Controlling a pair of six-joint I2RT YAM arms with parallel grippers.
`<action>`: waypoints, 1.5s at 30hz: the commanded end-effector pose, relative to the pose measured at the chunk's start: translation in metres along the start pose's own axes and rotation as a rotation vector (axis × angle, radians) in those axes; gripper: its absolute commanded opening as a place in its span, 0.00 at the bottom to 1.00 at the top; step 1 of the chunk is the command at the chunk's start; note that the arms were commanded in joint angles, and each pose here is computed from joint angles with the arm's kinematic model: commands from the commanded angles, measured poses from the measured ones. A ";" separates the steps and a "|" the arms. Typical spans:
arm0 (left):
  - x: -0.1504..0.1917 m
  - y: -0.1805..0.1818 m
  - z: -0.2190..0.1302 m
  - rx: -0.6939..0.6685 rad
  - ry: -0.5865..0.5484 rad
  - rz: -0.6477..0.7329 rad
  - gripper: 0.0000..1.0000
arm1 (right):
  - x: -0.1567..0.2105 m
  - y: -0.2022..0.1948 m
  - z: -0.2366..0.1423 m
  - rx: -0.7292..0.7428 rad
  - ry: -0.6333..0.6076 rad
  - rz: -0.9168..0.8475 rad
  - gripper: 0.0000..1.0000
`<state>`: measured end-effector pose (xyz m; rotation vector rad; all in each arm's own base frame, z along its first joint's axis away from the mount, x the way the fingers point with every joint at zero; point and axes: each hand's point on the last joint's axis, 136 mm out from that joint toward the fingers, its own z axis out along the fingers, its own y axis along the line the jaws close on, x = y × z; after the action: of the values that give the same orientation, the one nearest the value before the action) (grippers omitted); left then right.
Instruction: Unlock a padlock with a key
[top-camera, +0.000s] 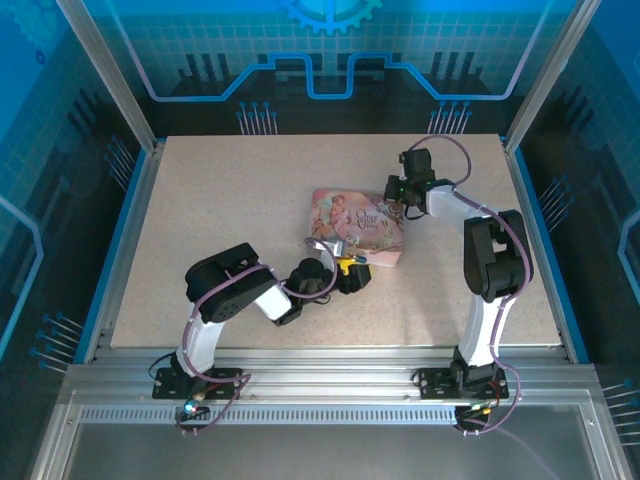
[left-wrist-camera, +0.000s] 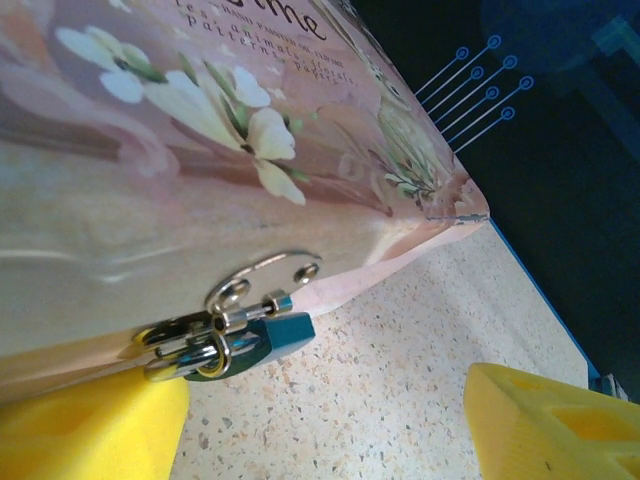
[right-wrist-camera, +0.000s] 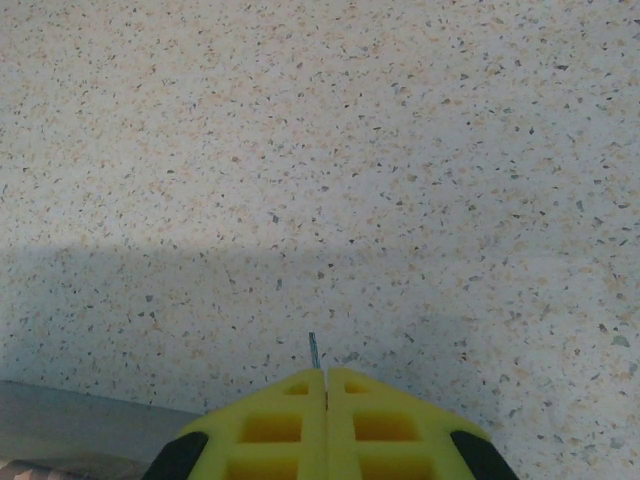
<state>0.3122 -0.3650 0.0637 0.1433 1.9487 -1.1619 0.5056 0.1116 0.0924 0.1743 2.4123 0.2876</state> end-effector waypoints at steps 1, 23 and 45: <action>-0.029 -0.015 -0.007 0.036 -0.101 0.010 0.74 | 0.046 0.005 0.003 -0.003 0.150 0.004 0.00; -0.025 -0.003 -0.003 -0.085 -0.076 0.077 0.79 | 0.041 0.015 0.000 -0.019 0.138 -0.016 0.00; -0.007 -0.010 -0.014 0.048 -0.032 -0.001 0.61 | 0.044 0.016 -0.001 -0.018 0.139 -0.017 0.00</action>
<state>0.3033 -0.3489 0.0725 0.1299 1.9205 -1.1466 0.5009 0.1223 0.0923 0.1474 2.4255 0.3024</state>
